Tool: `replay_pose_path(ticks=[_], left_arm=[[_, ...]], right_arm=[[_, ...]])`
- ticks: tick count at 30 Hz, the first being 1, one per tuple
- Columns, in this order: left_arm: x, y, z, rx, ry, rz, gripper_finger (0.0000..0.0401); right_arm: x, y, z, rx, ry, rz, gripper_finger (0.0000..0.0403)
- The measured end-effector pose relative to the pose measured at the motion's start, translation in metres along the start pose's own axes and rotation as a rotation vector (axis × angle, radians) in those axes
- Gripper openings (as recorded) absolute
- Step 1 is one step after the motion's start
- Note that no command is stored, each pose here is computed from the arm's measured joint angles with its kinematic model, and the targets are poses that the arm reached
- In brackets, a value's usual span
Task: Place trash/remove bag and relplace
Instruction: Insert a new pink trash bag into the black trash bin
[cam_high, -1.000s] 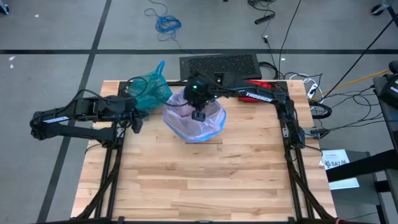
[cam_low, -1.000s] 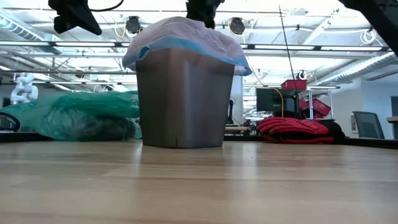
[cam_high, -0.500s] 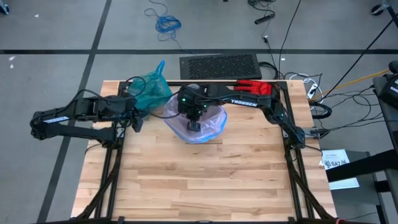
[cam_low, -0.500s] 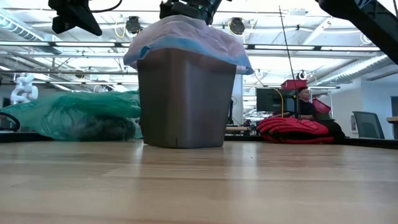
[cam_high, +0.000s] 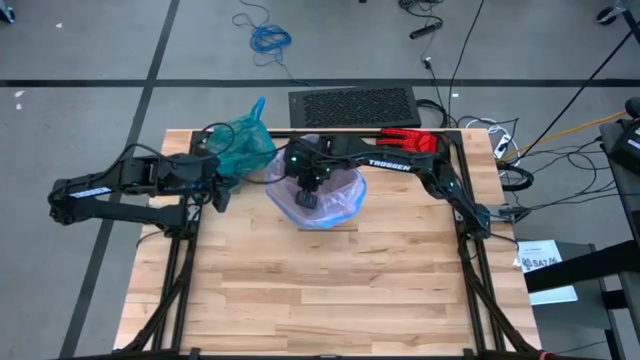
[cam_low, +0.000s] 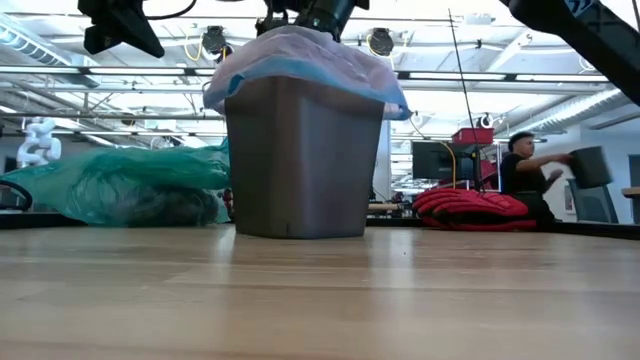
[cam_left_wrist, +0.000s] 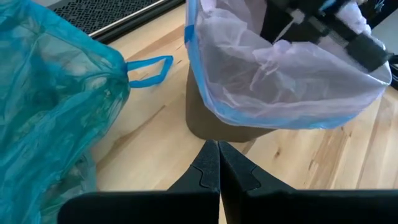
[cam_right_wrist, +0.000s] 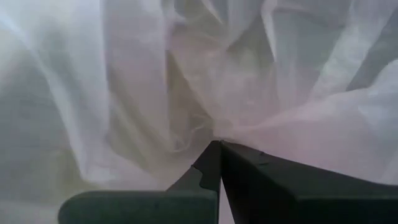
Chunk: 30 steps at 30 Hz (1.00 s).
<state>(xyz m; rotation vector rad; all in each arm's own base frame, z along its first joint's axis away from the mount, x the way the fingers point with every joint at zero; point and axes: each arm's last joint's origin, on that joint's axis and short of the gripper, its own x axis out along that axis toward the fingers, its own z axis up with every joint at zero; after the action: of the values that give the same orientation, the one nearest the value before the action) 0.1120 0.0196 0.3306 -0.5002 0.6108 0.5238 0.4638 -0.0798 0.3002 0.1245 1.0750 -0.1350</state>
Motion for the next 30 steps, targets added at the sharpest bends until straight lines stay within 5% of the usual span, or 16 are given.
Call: replay_pose_path(ticks=[14, 25, 30], left_arm=[[0.000, 0.000, 0.000, 0.000, 0.000, 0.000, 0.0000], [0.000, 0.000, 0.000, -0.001, 0.000, 0.000, 0.0000], [0.000, 0.000, 0.000, 0.000, 0.000, 0.000, 0.0000]], right_arm=[[0.007, 0.002, -0.009, 0.039, 0.107, -0.032, 0.0000], [0.003, 0.045, -0.029, -0.122, 0.288, 0.063, 0.0000], [0.005, 0.060, -0.027, -0.208, 0.248, 0.077, 0.0000]])
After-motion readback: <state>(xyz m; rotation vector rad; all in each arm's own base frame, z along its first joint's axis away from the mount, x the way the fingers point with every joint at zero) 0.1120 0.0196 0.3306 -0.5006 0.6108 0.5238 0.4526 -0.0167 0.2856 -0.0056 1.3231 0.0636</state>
